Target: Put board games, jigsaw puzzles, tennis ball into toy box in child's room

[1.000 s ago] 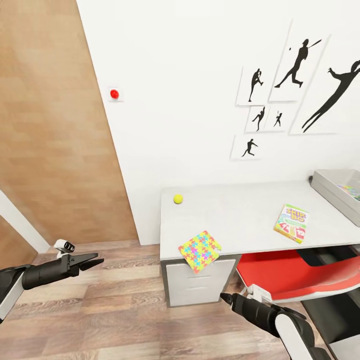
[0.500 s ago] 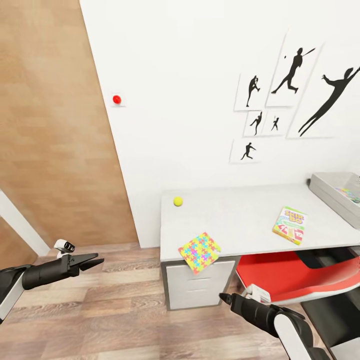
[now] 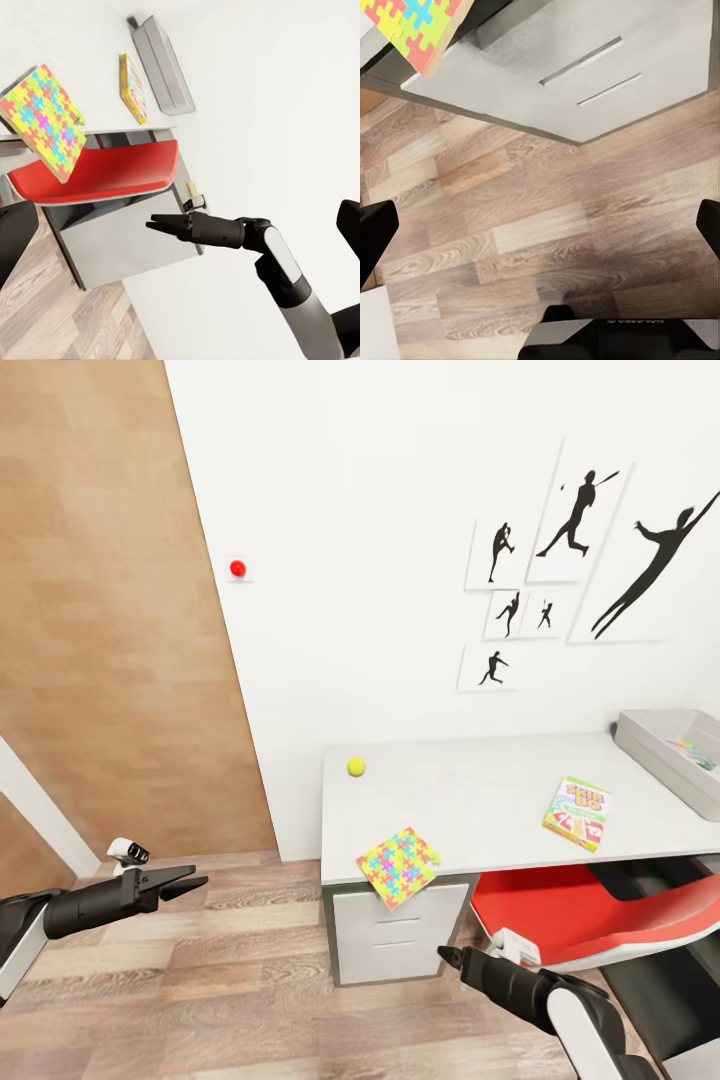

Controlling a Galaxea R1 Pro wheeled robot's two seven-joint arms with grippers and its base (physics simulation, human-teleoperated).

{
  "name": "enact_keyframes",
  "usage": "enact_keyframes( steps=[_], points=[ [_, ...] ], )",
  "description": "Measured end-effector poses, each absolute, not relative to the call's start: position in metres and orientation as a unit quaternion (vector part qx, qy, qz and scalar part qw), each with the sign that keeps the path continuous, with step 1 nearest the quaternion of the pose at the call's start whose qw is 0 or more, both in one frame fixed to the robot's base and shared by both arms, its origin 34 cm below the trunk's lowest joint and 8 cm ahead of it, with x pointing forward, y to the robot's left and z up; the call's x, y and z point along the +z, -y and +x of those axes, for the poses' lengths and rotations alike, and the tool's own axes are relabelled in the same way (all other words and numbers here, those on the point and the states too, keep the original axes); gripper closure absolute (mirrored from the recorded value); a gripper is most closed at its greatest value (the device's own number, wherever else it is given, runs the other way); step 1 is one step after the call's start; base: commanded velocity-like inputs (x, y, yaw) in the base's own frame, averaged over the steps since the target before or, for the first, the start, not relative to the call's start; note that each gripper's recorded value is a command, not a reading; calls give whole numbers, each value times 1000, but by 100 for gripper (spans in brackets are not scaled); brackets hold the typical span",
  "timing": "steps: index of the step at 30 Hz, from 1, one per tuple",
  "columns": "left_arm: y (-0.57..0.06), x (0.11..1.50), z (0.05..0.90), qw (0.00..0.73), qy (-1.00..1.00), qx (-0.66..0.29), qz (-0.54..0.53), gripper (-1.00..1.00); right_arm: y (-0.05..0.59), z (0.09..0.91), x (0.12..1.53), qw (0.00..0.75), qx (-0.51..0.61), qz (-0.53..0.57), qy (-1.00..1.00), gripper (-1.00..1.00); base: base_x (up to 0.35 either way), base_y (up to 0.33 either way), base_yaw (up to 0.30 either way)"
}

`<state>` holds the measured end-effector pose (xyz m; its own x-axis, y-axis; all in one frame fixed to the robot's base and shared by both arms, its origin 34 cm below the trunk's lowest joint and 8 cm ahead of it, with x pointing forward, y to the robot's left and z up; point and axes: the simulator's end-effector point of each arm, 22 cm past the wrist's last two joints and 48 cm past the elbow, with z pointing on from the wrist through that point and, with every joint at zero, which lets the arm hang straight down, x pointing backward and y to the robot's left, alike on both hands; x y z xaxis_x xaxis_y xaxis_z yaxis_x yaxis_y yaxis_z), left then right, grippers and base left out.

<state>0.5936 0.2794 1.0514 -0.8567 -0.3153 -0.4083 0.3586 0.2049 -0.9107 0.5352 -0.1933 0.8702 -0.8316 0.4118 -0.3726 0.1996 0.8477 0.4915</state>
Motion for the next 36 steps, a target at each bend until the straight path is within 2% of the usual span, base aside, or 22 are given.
enact_keyframes(
  steps=[22, 30, 36],
  points=[
    [-280, 1052, 594, 267, -730, -630, 13, -100, 185, 538, 897, 248, 258, 146, -922, -100, 0, 0, 0],
    [-280, 1042, 598, 266, -734, -625, 11, -100, 160, 542, 933, 246, 391, 133, -877, -100, 0, 0, 0],
    [-280, 1034, 600, 263, -735, -624, 7, -100, 166, 552, 1001, 286, 535, 132, -784, -100, 0, 0, 0]
  ],
)
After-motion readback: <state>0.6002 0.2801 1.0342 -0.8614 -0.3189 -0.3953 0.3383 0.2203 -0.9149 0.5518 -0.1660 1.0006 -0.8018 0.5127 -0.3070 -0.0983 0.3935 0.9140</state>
